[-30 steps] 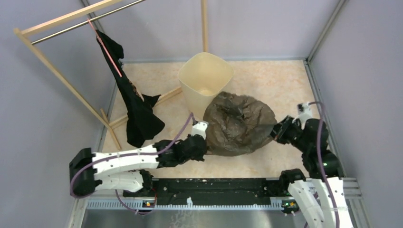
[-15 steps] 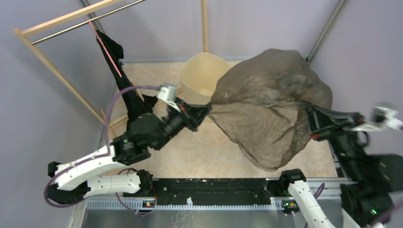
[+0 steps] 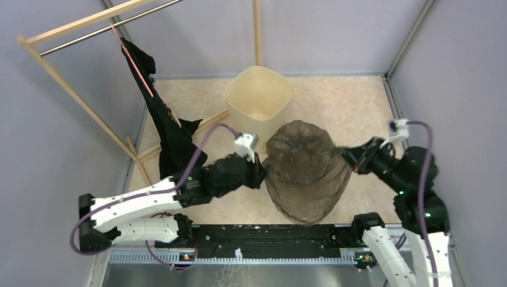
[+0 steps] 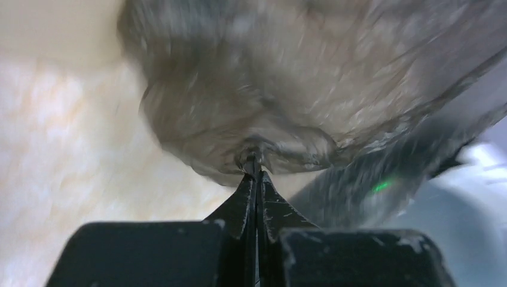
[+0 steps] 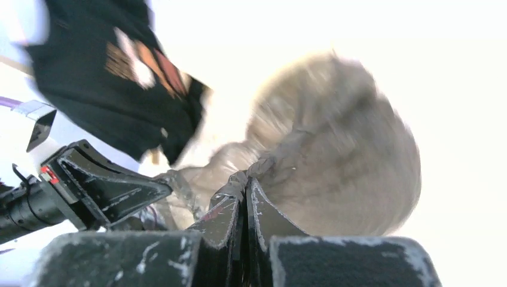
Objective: Put the trash bags into the trash bin
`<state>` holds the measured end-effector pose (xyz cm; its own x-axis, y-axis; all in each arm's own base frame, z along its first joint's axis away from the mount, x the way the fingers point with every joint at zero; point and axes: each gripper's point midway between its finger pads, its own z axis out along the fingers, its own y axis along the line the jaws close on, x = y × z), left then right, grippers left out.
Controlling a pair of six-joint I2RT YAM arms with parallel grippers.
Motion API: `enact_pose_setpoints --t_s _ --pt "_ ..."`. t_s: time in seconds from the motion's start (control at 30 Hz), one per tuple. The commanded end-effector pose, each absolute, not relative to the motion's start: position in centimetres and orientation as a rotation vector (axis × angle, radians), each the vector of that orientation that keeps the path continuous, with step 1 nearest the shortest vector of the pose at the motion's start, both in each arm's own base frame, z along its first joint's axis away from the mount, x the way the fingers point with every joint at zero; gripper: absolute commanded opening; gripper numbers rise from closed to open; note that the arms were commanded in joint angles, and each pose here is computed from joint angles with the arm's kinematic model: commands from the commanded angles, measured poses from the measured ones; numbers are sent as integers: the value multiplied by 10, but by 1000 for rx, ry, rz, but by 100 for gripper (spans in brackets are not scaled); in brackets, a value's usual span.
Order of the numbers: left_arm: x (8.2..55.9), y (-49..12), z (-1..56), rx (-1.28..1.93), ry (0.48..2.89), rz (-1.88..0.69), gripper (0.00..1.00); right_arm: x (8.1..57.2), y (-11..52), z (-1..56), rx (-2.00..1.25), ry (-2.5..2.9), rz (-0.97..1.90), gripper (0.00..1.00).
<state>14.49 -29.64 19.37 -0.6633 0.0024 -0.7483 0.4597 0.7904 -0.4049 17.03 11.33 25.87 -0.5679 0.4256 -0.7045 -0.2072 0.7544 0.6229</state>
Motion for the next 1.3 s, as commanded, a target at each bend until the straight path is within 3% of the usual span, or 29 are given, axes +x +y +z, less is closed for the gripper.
enact_pose_setpoints --t_s 0.0,0.07,0.17,0.4,0.77,1.07,1.27 --pt "155 -291 380 284 1743 -1002 0 163 112 395 -42 1668 809 0" --pt "154 -287 407 275 1684 -1032 0 159 111 420 -63 1610 802 0" --pt "157 -291 398 249 1674 -1045 0 158 113 423 -62 1581 819 0" --pt "150 -325 293 283 1937 -1024 0 173 144 311 -73 1840 1030 0" --pt "155 -327 363 361 1774 -1029 0 175 133 328 -133 1820 898 0" --pt "151 -380 364 438 1758 -1159 0 162 169 340 -214 1743 1240 2" --pt "163 -419 373 455 1744 -1164 0 154 171 352 -235 1697 1264 9"
